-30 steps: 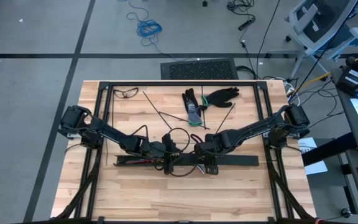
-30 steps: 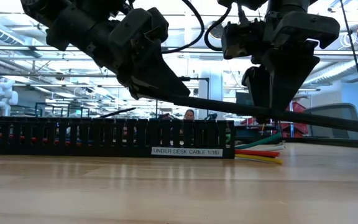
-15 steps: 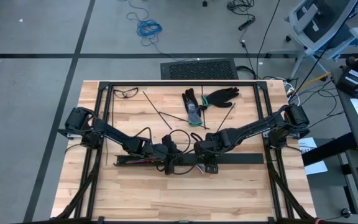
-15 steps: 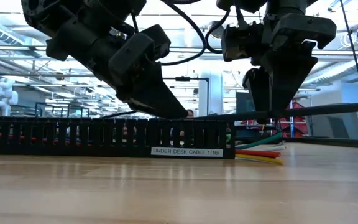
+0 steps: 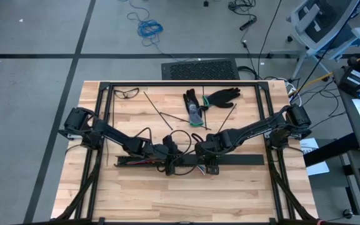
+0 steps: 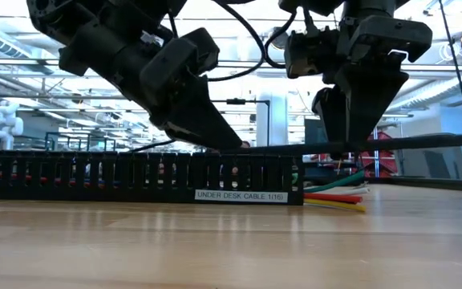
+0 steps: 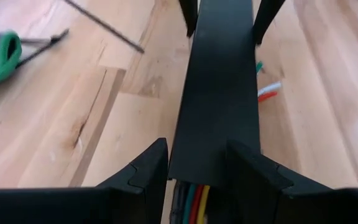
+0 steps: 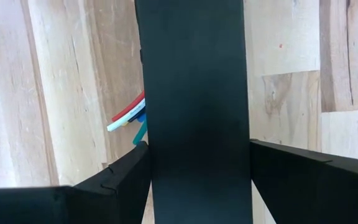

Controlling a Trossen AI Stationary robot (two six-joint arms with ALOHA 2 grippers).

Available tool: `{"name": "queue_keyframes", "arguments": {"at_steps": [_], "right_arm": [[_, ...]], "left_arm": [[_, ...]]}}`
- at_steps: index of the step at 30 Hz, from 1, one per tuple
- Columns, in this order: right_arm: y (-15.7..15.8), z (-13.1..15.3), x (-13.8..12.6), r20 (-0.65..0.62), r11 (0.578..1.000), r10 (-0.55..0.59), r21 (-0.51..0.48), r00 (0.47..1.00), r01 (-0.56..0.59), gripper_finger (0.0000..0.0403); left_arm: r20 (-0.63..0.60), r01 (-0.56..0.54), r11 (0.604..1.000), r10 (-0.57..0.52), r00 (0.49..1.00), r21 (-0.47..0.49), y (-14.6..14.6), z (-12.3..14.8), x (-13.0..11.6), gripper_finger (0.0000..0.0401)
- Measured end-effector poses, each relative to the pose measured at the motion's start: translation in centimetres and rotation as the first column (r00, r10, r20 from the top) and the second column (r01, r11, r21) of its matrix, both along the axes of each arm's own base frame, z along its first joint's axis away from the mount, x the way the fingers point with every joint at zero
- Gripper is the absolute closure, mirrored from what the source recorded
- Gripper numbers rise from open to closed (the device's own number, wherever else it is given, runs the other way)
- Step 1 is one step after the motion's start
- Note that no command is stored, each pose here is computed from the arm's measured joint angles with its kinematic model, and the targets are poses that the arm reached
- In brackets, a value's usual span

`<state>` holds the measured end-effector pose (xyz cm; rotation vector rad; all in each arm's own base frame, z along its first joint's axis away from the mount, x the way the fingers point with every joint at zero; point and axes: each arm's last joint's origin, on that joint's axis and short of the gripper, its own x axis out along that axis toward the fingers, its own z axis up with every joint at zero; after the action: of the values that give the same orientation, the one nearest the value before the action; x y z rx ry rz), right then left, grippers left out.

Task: Ziptie cables
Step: Close the black cable duct

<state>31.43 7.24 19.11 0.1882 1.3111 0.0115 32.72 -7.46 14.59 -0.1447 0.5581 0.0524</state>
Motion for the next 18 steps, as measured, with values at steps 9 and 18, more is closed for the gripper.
{"name": "queue_keyframes", "arguments": {"at_steps": [9,18], "right_arm": [[0.0,0.0,0.0,0.001,1.0,0.004,0.001,1.0,-0.004,0.0164],[0.5,-0.1,-0.4,-0.026,1.0,0.019,-0.002,0.999,-0.019,0.0164]], "left_arm": [[0.046,-0.022,1.0,0.021,0.999,0.003,0.1,1.2,-0.1,0.0244],[0.072,-0.014,1.0,0.015,0.997,-0.019,-0.5,2.2,0.2,0.0244]]}}
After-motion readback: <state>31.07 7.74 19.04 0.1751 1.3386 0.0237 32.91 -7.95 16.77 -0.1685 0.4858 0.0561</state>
